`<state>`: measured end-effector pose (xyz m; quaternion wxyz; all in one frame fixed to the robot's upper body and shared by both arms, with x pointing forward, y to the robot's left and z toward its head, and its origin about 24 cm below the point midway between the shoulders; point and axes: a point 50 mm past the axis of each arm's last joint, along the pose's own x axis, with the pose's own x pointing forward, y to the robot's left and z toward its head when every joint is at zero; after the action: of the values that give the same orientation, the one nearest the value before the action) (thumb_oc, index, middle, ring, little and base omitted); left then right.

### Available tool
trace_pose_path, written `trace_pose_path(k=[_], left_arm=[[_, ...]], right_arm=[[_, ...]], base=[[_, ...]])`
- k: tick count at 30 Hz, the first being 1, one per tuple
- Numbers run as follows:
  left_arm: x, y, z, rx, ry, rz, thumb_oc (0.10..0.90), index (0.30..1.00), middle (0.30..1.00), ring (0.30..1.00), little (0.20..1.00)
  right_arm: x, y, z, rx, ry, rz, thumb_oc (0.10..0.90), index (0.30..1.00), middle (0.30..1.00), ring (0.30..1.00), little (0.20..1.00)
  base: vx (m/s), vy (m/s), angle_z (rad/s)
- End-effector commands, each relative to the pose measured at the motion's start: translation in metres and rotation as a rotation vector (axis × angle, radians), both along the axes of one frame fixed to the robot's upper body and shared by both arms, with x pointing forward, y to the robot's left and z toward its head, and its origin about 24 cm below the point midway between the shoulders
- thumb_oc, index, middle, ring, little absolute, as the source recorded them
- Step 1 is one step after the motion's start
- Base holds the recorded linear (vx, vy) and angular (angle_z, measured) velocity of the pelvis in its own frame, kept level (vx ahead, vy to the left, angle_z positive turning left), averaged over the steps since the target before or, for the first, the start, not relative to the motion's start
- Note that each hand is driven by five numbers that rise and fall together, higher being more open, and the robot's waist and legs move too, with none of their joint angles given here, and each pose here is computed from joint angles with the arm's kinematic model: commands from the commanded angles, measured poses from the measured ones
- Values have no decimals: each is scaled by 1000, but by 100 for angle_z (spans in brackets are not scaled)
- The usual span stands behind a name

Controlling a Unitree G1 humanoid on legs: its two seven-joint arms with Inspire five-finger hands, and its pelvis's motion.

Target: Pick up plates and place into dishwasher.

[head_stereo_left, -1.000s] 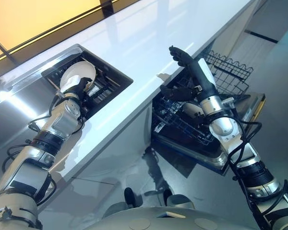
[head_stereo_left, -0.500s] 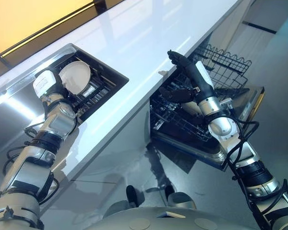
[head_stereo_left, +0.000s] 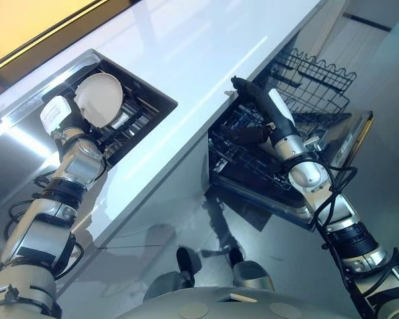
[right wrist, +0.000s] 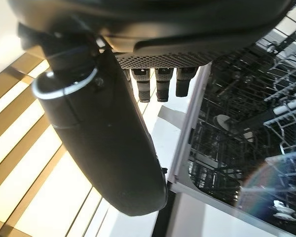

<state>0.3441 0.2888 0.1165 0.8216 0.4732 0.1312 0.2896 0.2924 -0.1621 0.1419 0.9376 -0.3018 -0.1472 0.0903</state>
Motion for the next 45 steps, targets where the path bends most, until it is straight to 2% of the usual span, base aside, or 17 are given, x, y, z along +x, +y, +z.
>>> trace_pose_path(k=[1,7,14,20,34,38,43,44,45], left_arm=[[27,-15,70,205,-193,-77,800,900,900,900,900],[38,-50,96,290,-257,-180,800,900,900,900,900],[41,-78,118,340,-324,-242,800,900,900,900,900],[40,-77,122,295,-383,-172,800,900,900,900,900],[40,-77,85,-141,-526,-64,800,900,900,900,900],[41,-85,75,-359,-560,-64,800,900,900,900,900],[43,-111,55,-726,-547,-87,800,900,900,900,900],[43,-119,51,-808,-538,-95,624,749,749,749,724],[43,-122,49,-839,-531,-95,564,698,698,698,664]], right_arm=[[2,17,61,40,-260,86,800,900,900,900,900],[5,28,67,66,-285,108,800,900,900,900,900],[5,38,71,89,-301,131,800,900,900,900,900],[4,40,71,95,-302,138,800,900,900,900,900],[4,45,67,107,-302,128,800,900,900,900,900],[5,48,67,119,-302,126,800,900,900,900,900],[7,57,69,132,-320,123,800,900,900,900,900],[7,59,70,139,-324,123,800,900,900,900,900],[7,60,71,143,-327,123,800,900,900,900,900]], base=[[3,9,-5],[-46,8,-6],[-40,-7,-9],[-4,-5,-2],[-8,-15,-1],[-11,-18,1],[-19,-30,0],[-23,-38,1],[-22,-33,1]])
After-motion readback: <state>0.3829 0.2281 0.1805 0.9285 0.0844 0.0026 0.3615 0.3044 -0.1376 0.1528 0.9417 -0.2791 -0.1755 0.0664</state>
